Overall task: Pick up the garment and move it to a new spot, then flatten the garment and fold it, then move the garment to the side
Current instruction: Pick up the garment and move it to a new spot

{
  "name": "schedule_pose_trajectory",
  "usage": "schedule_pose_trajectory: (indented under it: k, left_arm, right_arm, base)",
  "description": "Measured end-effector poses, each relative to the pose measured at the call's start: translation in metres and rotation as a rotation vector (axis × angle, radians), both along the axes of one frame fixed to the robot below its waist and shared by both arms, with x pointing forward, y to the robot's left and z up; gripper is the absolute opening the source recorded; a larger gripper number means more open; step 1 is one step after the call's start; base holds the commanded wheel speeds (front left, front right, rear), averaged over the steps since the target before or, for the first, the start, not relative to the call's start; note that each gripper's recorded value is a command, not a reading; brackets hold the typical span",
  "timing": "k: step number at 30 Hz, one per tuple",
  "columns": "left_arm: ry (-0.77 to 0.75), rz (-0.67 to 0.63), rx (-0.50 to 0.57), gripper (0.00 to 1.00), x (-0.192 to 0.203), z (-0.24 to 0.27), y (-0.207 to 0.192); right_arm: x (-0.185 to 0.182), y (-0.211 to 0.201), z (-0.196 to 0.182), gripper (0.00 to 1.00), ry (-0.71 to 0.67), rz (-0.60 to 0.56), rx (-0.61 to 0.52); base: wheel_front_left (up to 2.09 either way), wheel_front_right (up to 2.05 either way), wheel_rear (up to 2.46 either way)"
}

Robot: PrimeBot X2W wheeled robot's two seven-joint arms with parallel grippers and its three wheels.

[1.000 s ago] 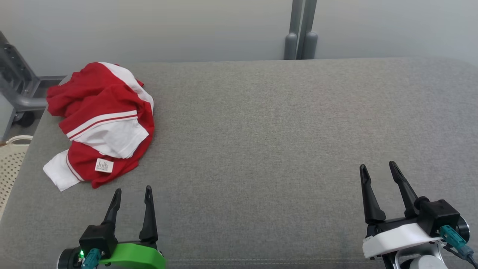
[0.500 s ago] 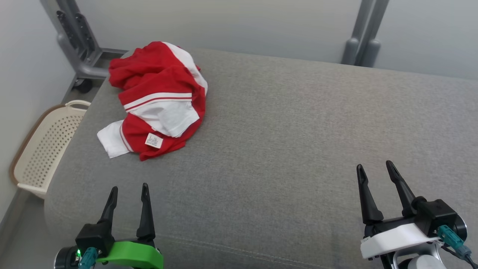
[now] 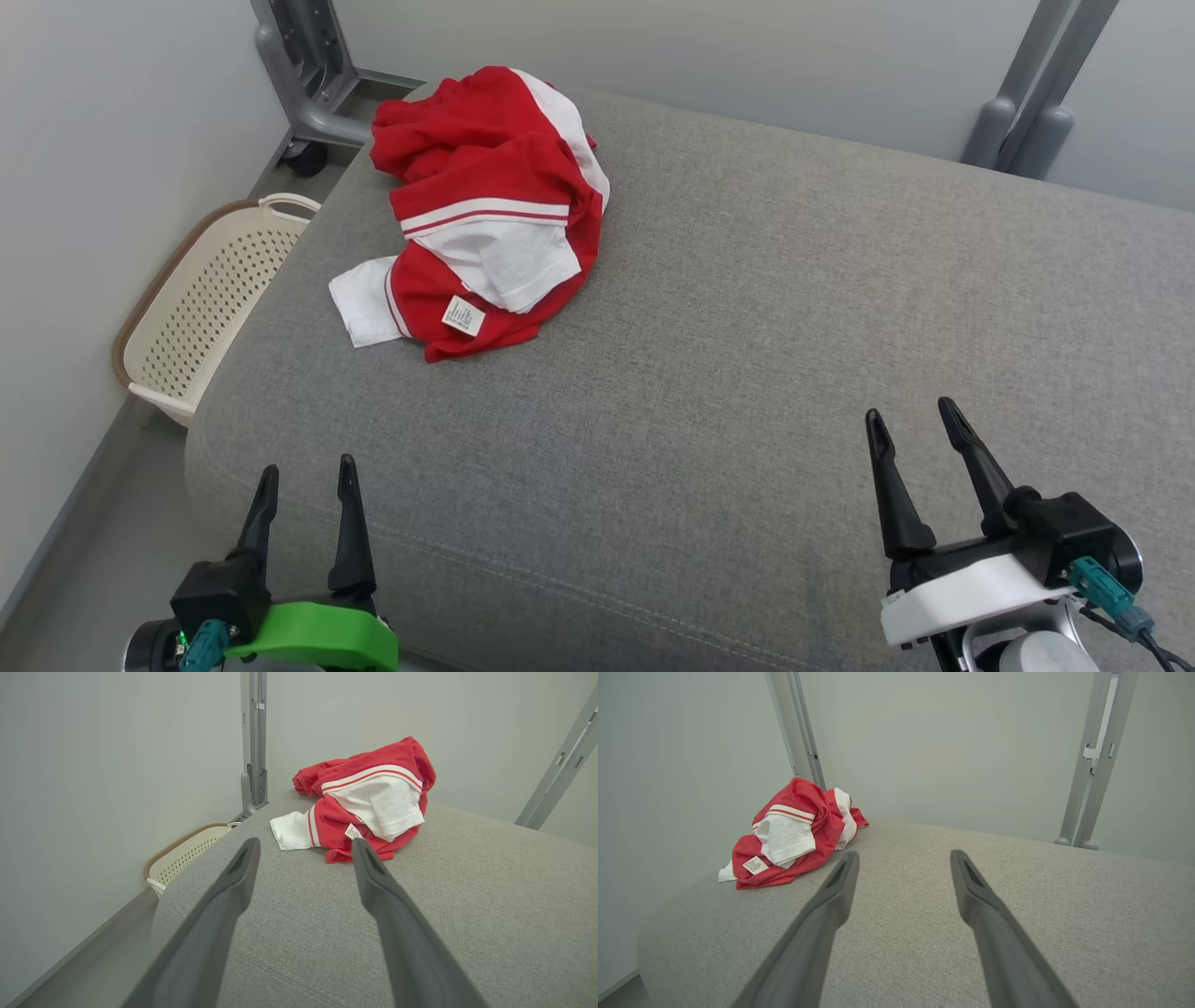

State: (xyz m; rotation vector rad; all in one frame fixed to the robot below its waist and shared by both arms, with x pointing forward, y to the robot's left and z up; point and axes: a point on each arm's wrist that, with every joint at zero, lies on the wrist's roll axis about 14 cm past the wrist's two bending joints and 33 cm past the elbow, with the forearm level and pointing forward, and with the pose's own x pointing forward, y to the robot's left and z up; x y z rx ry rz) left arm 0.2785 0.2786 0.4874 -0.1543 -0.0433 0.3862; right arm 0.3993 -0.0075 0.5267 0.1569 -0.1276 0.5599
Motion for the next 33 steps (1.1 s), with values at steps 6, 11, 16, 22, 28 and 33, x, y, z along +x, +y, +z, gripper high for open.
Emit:
schedule_pose_trajectory:
  k: [6, 11, 16, 22, 28, 33]
  left_arm:
    - [-0.001, -0.020, 0.001, 1.00, 0.009, 0.001, -0.003]
    - [-0.034, -0.118, 0.101, 1.00, 0.039, 0.022, -0.007]
    - [-0.098, -0.218, 0.233, 1.00, 0.086, 0.069, -0.006]
    - [-0.090, -0.319, 0.286, 1.00, 0.143, 0.106, -0.013]
    - [0.067, -0.435, 0.313, 1.00, 0.197, 0.103, -0.027]
    - [0.206, -0.521, 0.295, 1.00, 0.226, 0.084, -0.038]
  right_arm:
    - [0.002, -0.008, -0.002, 1.00, 0.002, -0.023, -0.004]
    - [0.007, -0.017, -0.001, 1.00, -0.003, -0.054, -0.003]
    - [0.013, -0.024, -0.002, 1.00, -0.005, -0.075, -0.007]
    - [0.021, -0.028, -0.002, 1.00, -0.013, -0.091, -0.006]
    - [0.035, -0.037, -0.001, 1.00, -0.033, -0.122, -0.016]
    - [0.045, -0.048, -0.005, 1.00, -0.032, -0.154, -0.023]
  base:
    - [0.00, 0.00, 0.00]
    - [0.00, 0.00, 0.00]
    - [0.00, 0.00, 0.00]
    - [0.00, 0.00, 0.00]
    - [0.00, 0.00, 0.00]
    - [0.00, 0.00, 0.00]
